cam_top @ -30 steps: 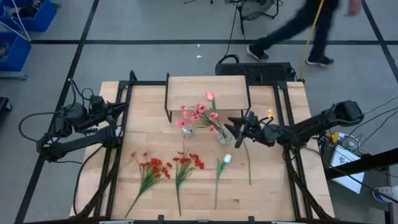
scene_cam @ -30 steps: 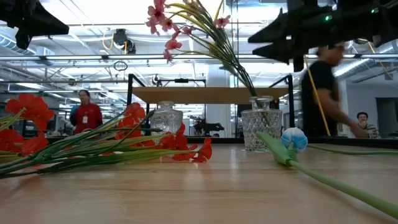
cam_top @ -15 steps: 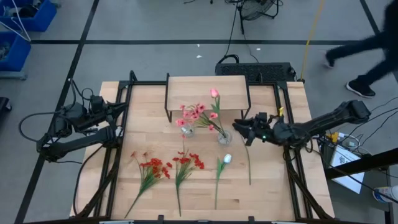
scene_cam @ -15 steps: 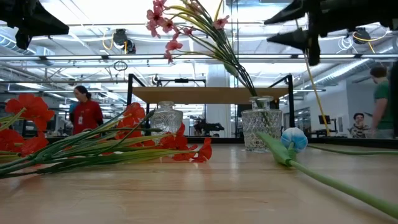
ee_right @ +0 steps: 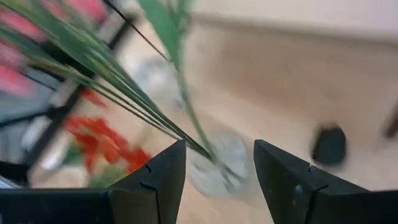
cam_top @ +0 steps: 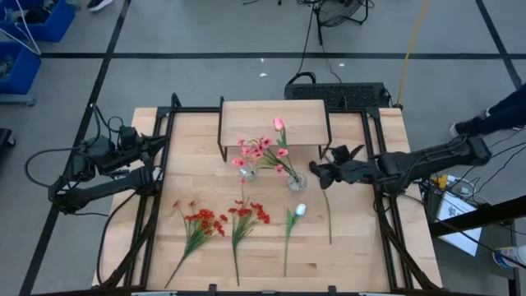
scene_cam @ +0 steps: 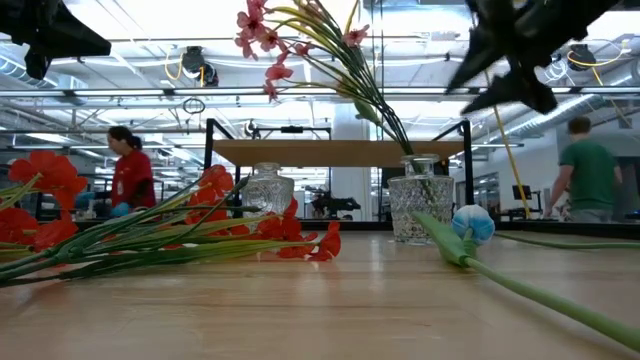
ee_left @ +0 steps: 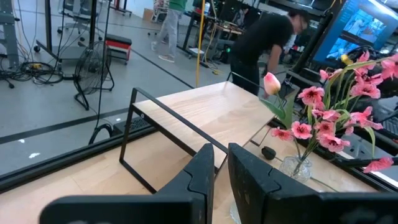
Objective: Pick and place flowers into a vace then onto a shelf
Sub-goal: Put the black tulip into the right transparent vase
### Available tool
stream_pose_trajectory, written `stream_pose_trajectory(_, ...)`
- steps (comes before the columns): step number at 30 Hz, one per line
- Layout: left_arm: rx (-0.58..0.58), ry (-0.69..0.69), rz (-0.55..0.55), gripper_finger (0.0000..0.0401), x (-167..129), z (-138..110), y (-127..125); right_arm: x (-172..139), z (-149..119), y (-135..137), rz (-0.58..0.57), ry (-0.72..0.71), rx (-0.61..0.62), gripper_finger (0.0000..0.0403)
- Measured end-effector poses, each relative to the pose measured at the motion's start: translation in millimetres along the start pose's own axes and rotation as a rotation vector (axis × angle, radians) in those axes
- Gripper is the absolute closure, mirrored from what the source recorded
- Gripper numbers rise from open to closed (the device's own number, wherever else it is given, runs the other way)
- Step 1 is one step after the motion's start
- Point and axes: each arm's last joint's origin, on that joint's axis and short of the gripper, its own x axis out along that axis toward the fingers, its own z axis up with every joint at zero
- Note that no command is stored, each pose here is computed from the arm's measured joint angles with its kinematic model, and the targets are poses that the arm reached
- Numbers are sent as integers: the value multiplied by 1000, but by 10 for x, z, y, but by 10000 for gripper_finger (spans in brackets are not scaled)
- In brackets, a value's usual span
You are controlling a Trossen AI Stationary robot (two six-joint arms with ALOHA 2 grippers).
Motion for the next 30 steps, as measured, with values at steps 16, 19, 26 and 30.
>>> stream_pose_trajectory(16,0,0,0,350,0,0,0,639,-126,-307,-307,391,76,220)
stream_pose_trajectory(19,0,0,0,350,0,0,0,719,-145,-344,-338,410,75,220)
stream_pose_trajectory(26,0,0,0,350,0,0,0,894,-166,-433,-397,443,56,220)
stream_pose_trajectory(30,0,0,0,350,0,0,0,982,-197,-476,-397,513,58,221)
